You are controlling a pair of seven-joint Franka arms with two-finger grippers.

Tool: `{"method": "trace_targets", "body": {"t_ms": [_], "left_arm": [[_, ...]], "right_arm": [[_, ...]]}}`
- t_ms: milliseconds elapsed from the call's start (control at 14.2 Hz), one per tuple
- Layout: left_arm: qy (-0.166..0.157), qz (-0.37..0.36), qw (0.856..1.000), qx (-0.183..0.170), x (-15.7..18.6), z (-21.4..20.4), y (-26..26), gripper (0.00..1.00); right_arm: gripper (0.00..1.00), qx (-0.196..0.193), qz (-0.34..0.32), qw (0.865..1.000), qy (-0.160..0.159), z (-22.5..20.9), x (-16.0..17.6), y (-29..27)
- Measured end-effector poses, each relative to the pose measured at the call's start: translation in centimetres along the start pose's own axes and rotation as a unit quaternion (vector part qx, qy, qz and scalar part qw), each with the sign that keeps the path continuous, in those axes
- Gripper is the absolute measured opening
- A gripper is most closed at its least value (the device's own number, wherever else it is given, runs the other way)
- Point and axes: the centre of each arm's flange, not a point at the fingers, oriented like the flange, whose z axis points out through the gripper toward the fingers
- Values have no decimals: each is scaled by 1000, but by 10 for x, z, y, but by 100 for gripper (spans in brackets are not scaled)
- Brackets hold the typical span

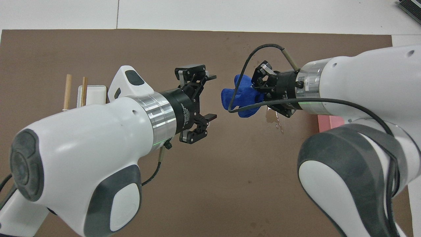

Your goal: Wipe water with towel using both arms

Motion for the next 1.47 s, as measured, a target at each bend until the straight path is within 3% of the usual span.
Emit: {"method": "trace_targets", "body": {"t_ms": [281,491,632,772,912,1053,1474], "left_arm": [[35,154,987,28,65,-12,21,100],[57,282,956,56,115,-26,32,100],[99,371,916,113,139,-29,30,100],[125,435,872,186,155,-33,22,100],[106,500,823,246,185,-53,20,100],[73,555,780,281,220,-87,25,100],[18,621,711,328,272,-162,41,100]], "right_arm": [[17,3,-69,997,43,21,60,16],[17,-17,-132,987,89,71,103,25],[17,-30,-166,979,118,118,122,29],[17,-36,-182,975,124,162,134,37],[17,-47,-192,973,119,197,142,52],[17,-66,-195,972,110,224,141,76],[17,-124,-193,971,74,243,120,126]]}}
